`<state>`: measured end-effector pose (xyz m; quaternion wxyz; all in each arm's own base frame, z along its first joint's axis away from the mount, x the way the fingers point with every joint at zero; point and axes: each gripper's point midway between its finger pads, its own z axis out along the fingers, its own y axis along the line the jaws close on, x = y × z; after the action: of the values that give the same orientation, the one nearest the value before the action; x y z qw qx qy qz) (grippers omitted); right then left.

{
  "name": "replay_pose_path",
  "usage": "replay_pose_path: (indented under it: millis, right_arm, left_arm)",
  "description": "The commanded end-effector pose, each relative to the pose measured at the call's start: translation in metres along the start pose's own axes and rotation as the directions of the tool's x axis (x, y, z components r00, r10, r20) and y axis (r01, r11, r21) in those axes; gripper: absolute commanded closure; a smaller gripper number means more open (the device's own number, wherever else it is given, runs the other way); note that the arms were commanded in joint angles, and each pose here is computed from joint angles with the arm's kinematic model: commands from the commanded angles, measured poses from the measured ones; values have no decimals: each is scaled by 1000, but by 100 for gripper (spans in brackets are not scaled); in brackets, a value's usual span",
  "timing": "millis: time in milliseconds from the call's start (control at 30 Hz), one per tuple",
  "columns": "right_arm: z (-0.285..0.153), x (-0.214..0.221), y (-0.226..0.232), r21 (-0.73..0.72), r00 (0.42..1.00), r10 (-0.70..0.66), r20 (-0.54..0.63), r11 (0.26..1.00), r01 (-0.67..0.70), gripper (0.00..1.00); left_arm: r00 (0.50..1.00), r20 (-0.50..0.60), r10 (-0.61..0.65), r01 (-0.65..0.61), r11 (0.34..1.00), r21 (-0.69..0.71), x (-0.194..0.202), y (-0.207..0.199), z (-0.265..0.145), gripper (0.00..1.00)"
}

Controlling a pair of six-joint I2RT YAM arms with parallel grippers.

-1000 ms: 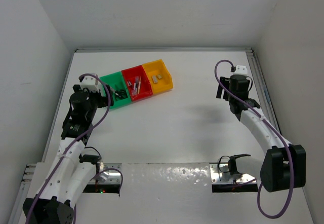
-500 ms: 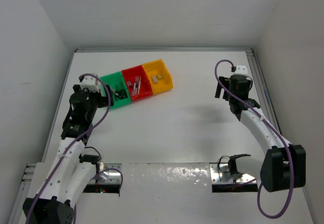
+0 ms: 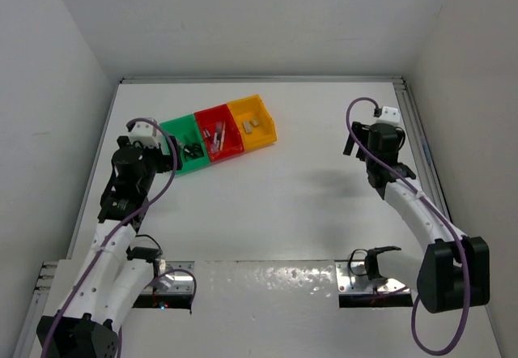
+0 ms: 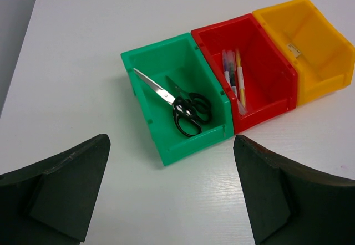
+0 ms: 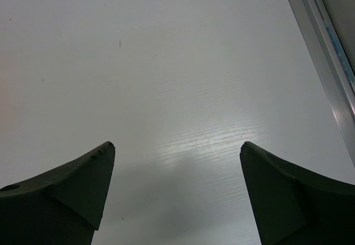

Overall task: Sort the stationery into containers
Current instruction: Reset both arms

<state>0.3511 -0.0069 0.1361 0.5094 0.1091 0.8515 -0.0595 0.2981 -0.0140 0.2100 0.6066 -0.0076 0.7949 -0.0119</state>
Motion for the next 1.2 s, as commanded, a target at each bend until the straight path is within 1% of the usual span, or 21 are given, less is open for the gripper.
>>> replay_pose_path:
  millis: [0, 333, 1167]
  right_arm:
    - [-3, -21, 3, -8, 994, 43, 96, 999, -42, 8]
    - [-5, -19, 6, -34, 995, 12, 96, 999, -9, 8]
    - [-5, -26, 11, -53, 995, 14, 96, 999, -9, 8]
  left_arm:
    - [1000, 29, -9, 9, 1000, 10, -6, -4, 1, 8]
    - [999, 31, -9, 9, 1000, 12, -6, -4, 1, 8]
    - [999, 31, -9, 9, 1000, 10, -5, -4, 2, 8]
